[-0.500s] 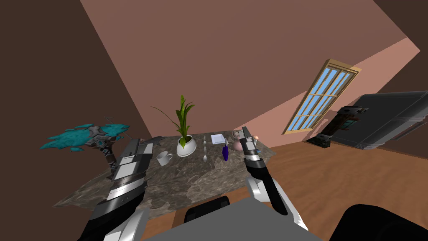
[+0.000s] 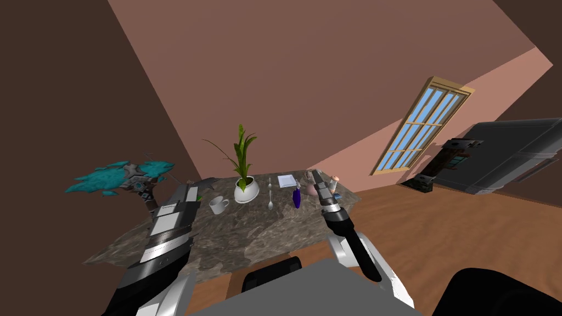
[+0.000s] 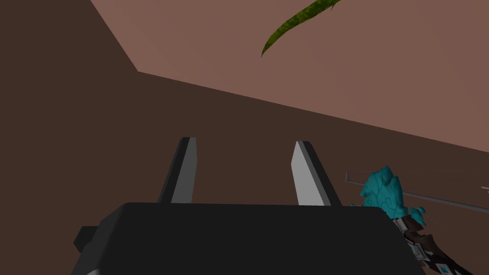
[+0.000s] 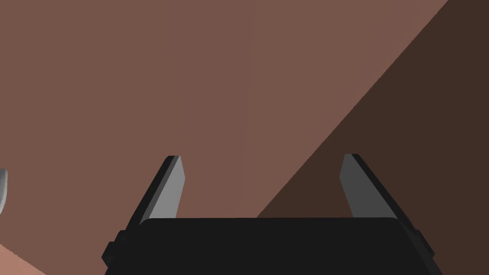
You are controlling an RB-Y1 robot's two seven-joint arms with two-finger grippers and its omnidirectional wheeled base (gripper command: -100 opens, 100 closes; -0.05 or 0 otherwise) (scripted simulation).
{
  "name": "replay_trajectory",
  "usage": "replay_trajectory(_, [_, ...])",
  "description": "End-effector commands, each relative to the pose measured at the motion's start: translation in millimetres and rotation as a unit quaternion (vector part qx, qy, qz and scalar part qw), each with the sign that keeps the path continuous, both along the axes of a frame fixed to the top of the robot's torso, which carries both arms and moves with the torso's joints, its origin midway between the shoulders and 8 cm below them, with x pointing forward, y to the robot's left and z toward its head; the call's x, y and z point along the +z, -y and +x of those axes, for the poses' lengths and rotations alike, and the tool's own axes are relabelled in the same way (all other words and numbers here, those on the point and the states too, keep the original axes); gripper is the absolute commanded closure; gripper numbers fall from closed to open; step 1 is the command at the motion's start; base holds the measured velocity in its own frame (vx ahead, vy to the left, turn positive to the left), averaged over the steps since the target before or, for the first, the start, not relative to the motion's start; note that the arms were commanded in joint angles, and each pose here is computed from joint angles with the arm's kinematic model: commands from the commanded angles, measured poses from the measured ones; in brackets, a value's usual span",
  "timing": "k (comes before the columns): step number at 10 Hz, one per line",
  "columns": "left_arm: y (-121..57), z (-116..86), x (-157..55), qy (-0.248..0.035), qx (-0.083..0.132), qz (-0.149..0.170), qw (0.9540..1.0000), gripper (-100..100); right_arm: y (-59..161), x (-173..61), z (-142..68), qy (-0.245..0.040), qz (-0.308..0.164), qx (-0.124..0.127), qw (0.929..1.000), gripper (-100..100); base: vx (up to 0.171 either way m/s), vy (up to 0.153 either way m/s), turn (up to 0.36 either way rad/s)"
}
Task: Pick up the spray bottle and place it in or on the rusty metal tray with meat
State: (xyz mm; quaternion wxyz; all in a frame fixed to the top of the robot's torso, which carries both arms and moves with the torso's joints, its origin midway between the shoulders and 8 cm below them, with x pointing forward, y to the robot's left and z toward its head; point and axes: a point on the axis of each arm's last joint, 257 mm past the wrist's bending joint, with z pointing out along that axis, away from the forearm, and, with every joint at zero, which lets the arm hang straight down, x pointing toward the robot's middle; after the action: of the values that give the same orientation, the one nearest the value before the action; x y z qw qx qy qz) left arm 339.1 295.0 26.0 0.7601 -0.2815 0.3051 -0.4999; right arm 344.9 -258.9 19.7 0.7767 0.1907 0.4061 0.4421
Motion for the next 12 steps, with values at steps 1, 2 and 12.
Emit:
replay_trajectory(1, [0.0,0.0,0.0,0.0,0.0,0.0,1.0,0,-0.6,-9.2,3.7,-0.016,-0.033,-0.012,0.9992,-100,-0.041,0.046,0.001])
replay_trajectory(2, [0.0,0.0,0.0,0.0,0.0,0.0,1.0,0,0.0,-15.6,5.8,-0.025,-0.053,-0.02,0.9981,-100,-0.032,0.043,0.003])
replay_trajectory(12, [0.0,0.0,0.0,0.0,0.0,0.0,1.0,0,22.5,-97.8,24.1,-0.133,-0.267,-0.093,0.95,-100,-0.037,0.03,0.003])
